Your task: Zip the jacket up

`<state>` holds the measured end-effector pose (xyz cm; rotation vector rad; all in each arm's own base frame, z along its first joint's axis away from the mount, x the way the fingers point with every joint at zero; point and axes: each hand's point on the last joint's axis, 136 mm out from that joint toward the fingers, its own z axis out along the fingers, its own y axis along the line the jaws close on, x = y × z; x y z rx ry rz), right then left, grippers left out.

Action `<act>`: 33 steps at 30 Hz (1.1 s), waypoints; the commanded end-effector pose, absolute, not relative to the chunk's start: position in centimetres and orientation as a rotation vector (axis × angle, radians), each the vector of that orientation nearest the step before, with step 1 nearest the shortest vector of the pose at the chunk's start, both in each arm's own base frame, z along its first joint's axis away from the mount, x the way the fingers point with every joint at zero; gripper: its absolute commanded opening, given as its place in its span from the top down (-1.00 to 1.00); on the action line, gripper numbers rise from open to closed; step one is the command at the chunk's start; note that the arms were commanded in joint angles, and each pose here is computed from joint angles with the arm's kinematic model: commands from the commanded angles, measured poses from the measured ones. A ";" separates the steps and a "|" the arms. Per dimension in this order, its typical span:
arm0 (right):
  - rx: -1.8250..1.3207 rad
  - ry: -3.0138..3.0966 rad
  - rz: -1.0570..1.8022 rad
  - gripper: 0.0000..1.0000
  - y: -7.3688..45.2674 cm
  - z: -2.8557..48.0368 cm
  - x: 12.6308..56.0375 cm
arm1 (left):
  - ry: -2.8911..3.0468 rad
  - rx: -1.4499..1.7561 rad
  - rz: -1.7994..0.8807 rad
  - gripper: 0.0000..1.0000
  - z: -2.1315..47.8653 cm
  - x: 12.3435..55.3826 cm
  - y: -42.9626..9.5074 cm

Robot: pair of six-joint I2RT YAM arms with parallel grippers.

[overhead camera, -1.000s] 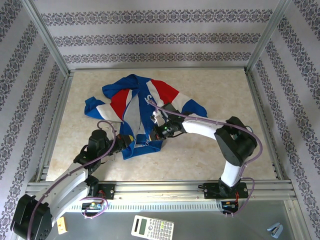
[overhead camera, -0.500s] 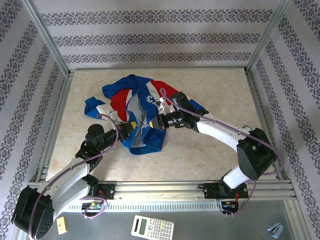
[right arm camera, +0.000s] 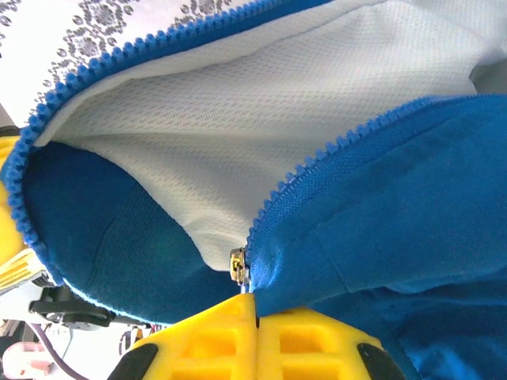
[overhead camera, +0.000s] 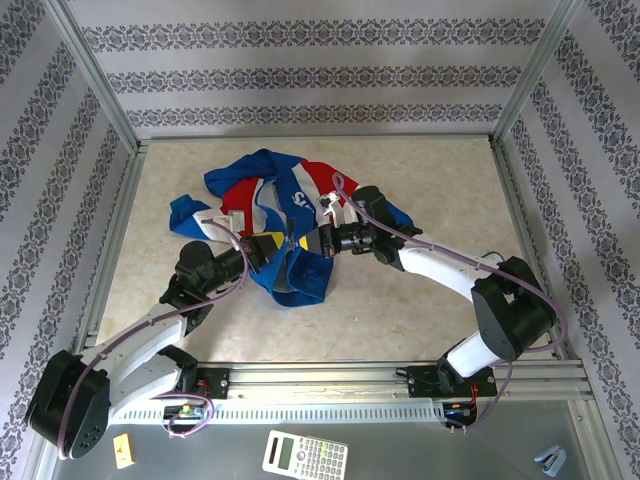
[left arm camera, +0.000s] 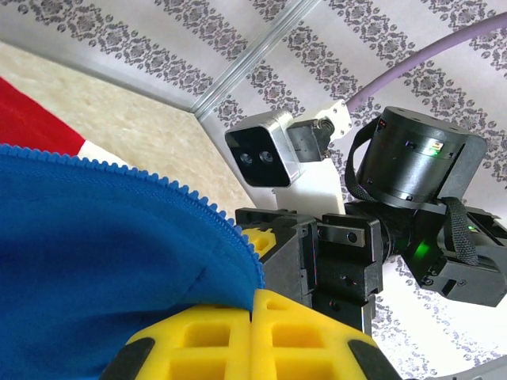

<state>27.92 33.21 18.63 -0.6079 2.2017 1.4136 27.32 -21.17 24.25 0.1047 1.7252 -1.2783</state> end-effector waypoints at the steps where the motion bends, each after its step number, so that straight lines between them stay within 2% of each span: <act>1: -0.653 2.091 1.449 1.00 33.3 21.2 27.7 | 1.584 0.215 -1.285 1.00 28.0 27.0 -22.1; 10: -0.665 2.075 1.465 1.00 33.1 21.4 27.6 | 1.561 0.200 -1.265 1.00 28.8 27.5 -22.0; 33: -0.750 2.031 1.511 1.00 32.6 21.8 26.1 | 1.688 0.145 -1.217 1.00 24.1 28.1 -21.0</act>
